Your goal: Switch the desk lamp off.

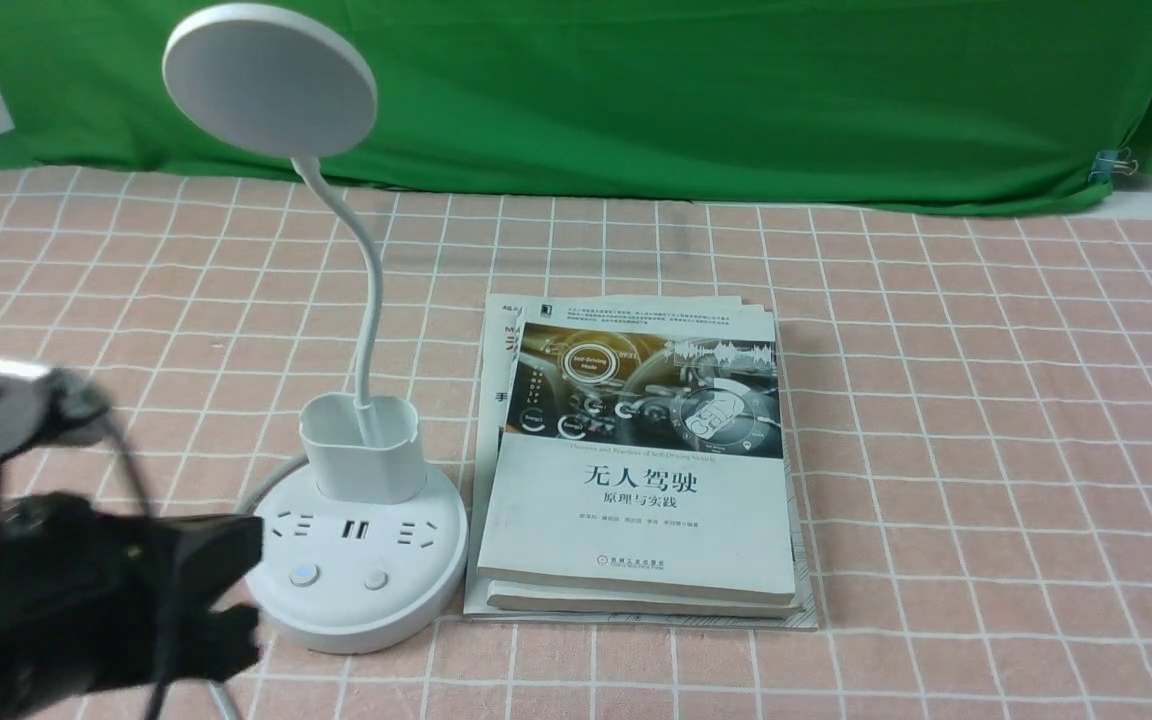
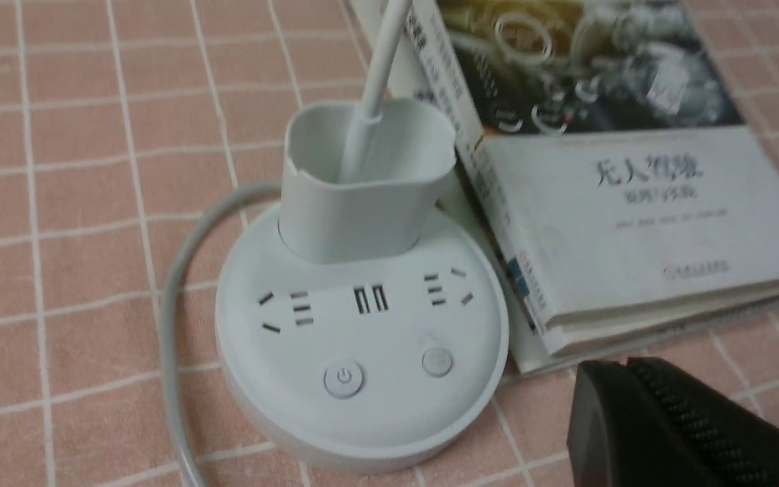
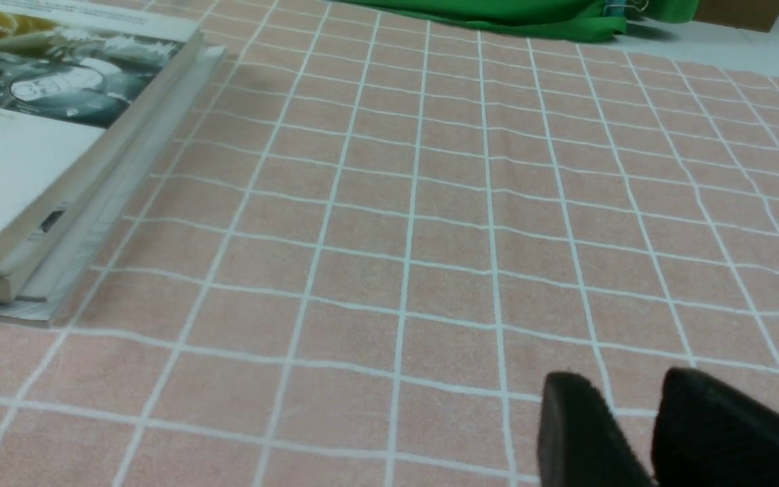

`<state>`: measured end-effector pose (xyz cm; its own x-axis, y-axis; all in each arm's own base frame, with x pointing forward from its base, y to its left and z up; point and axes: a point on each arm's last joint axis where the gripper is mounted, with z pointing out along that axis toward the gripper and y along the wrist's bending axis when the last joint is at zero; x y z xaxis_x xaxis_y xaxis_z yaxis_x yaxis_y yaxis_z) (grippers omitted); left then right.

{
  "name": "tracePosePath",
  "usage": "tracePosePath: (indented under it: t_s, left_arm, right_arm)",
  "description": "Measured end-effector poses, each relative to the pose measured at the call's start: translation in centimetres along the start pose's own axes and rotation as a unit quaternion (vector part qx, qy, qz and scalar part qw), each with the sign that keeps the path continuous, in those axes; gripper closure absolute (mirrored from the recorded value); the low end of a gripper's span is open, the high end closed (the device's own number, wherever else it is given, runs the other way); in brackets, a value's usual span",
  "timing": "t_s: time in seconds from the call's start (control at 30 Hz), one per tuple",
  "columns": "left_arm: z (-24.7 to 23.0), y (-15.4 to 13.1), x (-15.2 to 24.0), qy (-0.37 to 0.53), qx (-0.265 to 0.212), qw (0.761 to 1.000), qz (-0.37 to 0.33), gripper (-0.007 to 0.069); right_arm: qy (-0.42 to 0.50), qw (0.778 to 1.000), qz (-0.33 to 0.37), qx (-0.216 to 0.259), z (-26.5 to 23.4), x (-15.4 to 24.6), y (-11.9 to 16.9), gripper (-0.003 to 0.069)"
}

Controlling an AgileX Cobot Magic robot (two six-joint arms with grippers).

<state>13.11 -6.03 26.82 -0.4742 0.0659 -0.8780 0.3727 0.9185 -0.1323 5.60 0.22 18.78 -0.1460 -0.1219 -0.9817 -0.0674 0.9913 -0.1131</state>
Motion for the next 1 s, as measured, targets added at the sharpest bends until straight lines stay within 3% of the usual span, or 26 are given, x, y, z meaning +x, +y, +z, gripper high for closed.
tracePosePath:
  t_s: [0.3,0.67,0.8,1.0]
  left_arm:
    - [-2.6,0.5,4.5,-0.05,0.004,0.999,0.003,0.062]
    - [-2.5,0.8,5.5,-0.045,-0.004,0.999,0.016,0.062]
    - [-3.4,1.3,5.3,-0.079,-0.032,0.996,0.016,0.062]
    - [-4.7,2.9,7.4,-0.173,-0.134,0.976,-0.002,0.062]
  right_arm:
    - [0.0,1.0,0.0,0.0,0.0,0.0,0.0,0.0419]
    - [0.0,1.0,0.0,0.0,0.0,0.0,0.0,0.0419]
    - [0.0,1.0,0.0,0.0,0.0,0.0,0.0,0.0419]
    - [0.0,1.0,0.0,0.0,0.0,0.0,0.0,0.0419]
